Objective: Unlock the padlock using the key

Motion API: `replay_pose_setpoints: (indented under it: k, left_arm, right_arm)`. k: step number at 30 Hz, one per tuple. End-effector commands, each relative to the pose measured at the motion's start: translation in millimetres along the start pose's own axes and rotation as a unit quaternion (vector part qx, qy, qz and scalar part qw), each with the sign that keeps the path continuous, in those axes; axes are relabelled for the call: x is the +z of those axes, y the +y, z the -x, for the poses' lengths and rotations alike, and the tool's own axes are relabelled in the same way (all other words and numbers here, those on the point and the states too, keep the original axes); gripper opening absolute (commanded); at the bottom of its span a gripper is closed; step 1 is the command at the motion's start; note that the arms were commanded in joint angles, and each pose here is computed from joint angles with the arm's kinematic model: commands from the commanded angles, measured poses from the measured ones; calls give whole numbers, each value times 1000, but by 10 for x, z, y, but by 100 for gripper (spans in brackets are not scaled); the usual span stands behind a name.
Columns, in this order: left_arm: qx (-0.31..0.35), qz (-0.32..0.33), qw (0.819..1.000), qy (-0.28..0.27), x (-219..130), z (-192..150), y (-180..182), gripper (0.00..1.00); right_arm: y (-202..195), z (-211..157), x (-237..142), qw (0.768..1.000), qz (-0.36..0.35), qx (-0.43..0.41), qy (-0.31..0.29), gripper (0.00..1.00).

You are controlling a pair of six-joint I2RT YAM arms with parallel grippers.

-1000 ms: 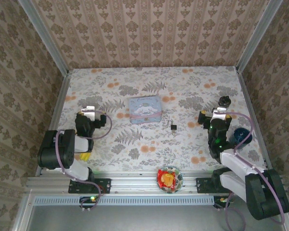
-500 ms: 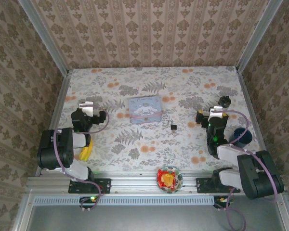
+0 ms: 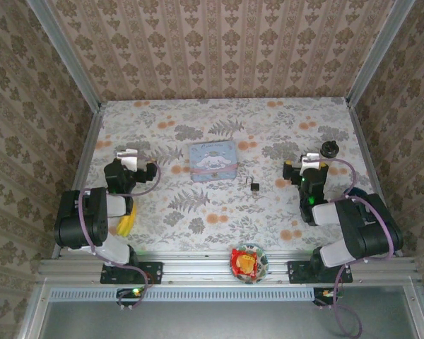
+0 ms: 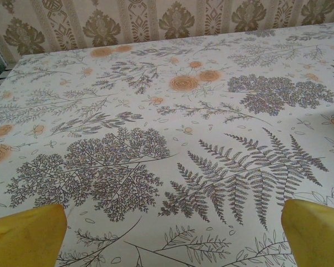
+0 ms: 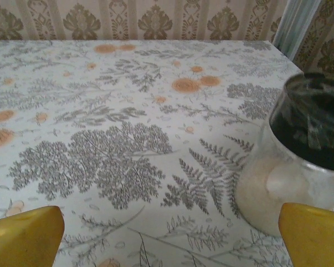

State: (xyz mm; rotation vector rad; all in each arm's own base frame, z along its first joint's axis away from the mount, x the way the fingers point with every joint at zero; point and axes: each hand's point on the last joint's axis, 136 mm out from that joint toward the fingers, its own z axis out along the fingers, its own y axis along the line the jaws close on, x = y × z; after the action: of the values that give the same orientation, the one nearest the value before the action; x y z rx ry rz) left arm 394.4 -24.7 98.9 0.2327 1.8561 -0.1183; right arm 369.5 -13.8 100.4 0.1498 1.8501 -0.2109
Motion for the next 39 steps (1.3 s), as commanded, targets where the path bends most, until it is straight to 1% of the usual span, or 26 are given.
replay_pose_setpoints:
  k: [1,2,4,6,10,12,16,19,22,25,39]
  left_arm:
    - [3,-8,1000,-1,2,10,-15,100]
    - [3,-8,1000,-1,2,8,-13,100]
    - [3,-9,1000,-2,0,10,-17,100]
    - [2,-8,1000,-1,-1,9,-12,100]
    - [2,-9,1000,-1,1,9,-17,100]
    - [2,-8,1000,-1,2,11,-13,100]
    - [2,-8,1000,-1,1,4,-14,100]
    - [4,-8,1000,-1,0,7,-14,100]
    - [4,-7,1000,-2,0,10,-11,100]
    - [4,-8,1000,-1,1,10,-13,100]
    - [5,-8,1000,-1,4,8,-19,100]
  right_arm:
    - [24,115,138,1000,4,4,-17,100]
    - [26,116,164,1000,2,-1,-16,100]
    - [68,81,191,1000,18,-1,10,100]
    - [75,83,220,1000,25,0,14,100]
    - [88,61,279,997,65,18,34,100]
    - [193,58,279,994,98,8,39,100]
    - [314,66,220,987,159,9,31,100]
    - [309,69,220,987,159,9,30,100]
    - [141,68,279,994,100,23,36,100]
    - [130,61,281,996,83,15,37,100]
    - [139,58,276,996,82,13,36,100]
